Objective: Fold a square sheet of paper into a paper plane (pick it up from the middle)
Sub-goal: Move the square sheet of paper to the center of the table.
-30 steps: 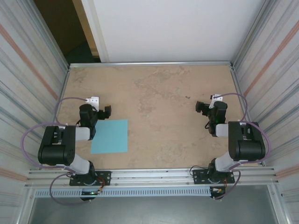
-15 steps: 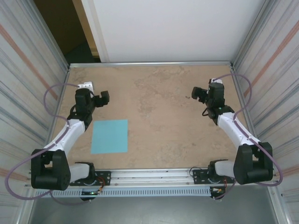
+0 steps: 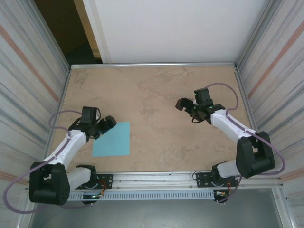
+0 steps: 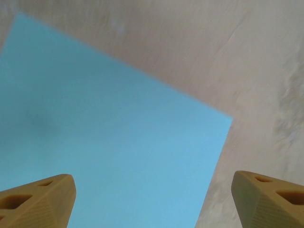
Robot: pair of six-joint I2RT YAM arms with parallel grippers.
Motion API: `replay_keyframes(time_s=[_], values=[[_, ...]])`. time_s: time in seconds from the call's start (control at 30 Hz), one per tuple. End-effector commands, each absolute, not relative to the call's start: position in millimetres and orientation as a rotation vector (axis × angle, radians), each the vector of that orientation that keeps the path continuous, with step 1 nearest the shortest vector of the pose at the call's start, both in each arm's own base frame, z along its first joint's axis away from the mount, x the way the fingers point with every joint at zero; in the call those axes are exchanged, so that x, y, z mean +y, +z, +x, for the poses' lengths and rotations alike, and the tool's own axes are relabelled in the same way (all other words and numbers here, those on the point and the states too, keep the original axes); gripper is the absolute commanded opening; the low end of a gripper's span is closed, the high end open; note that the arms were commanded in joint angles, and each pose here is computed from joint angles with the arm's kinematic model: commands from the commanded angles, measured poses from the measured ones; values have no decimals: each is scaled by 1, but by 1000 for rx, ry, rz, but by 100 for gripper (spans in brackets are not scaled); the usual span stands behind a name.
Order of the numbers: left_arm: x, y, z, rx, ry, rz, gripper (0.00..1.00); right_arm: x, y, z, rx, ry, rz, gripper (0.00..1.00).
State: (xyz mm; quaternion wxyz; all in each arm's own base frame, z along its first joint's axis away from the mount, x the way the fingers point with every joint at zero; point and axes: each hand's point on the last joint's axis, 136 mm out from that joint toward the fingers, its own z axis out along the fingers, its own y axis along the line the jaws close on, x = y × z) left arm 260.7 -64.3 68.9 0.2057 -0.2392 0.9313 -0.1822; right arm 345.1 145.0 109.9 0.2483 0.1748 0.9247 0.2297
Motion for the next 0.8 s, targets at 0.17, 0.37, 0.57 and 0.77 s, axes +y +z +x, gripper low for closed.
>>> replay_keyframes(time_s=[0.17,0.37,0.57,0.77], values=[[-79,40,227,2749,-494,-717,85,186,107,353,2541,773,484,97],[-95,26,226,2797,-507,-708,84,191,99,352,2557,764,494,97],[-123,18,235,2802,-589,-747,81,189,94,353,2558,748,514,97],[-177,22,273,2757,-768,-765,73,187,91,351,2554,744,530,95]])
